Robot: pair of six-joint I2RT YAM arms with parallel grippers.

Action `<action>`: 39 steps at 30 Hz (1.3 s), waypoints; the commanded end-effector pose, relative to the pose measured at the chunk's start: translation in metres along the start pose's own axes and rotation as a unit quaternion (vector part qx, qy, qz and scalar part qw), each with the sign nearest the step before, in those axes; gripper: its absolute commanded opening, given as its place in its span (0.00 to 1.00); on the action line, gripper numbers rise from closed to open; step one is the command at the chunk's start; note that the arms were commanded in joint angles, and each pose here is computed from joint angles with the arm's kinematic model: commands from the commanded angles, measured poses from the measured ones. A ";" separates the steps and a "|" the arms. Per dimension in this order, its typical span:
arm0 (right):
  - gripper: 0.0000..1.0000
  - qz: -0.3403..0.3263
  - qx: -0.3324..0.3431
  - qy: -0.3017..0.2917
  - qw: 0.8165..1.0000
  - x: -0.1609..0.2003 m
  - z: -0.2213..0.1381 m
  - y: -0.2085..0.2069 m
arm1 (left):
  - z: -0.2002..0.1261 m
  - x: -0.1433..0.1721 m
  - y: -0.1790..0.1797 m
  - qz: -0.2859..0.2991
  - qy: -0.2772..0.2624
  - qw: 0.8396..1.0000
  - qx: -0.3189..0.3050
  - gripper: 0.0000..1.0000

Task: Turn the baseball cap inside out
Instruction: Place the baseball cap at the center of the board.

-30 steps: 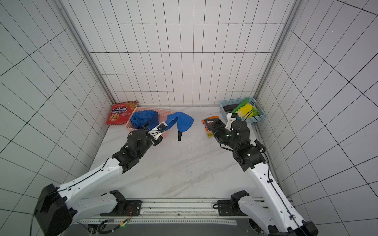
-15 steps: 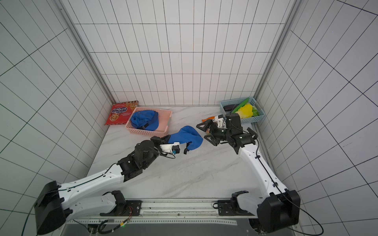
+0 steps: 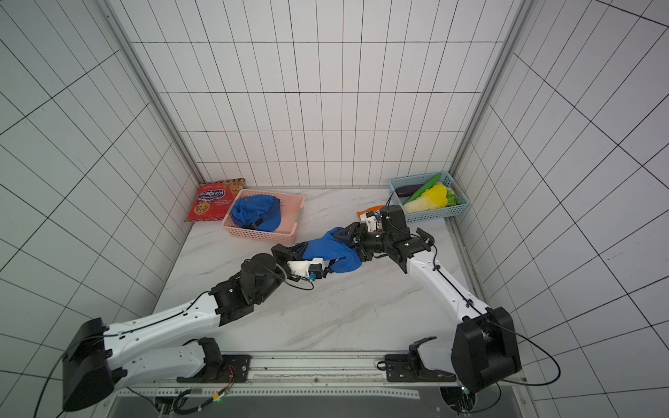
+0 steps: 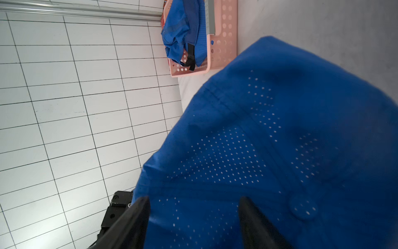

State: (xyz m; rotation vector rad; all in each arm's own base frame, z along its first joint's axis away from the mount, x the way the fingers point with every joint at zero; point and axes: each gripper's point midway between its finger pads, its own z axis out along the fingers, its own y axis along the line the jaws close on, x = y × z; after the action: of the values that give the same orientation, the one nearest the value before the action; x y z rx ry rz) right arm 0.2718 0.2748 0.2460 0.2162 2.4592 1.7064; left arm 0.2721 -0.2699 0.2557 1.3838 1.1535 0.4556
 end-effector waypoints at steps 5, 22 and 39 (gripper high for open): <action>0.00 -0.043 -0.098 0.005 0.994 -0.001 -0.006 0.055 | -0.007 0.006 -0.011 -0.044 0.016 0.999 0.003 0.00; 0.00 -0.239 -0.086 -0.062 0.965 -0.008 -0.023 0.075 | -0.037 0.010 -0.058 -0.362 0.074 0.918 0.142 0.98; 0.00 -0.408 -0.119 -0.124 0.897 -0.014 -0.040 0.120 | -0.023 0.002 0.051 -0.857 -0.074 0.392 0.326 0.99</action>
State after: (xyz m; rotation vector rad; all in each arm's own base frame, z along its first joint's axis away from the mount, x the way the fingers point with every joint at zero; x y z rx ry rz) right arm 0.2869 0.2801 0.3328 -0.4505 1.9138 1.4656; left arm 0.2819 -0.2315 0.2704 0.0729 2.0213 -1.4573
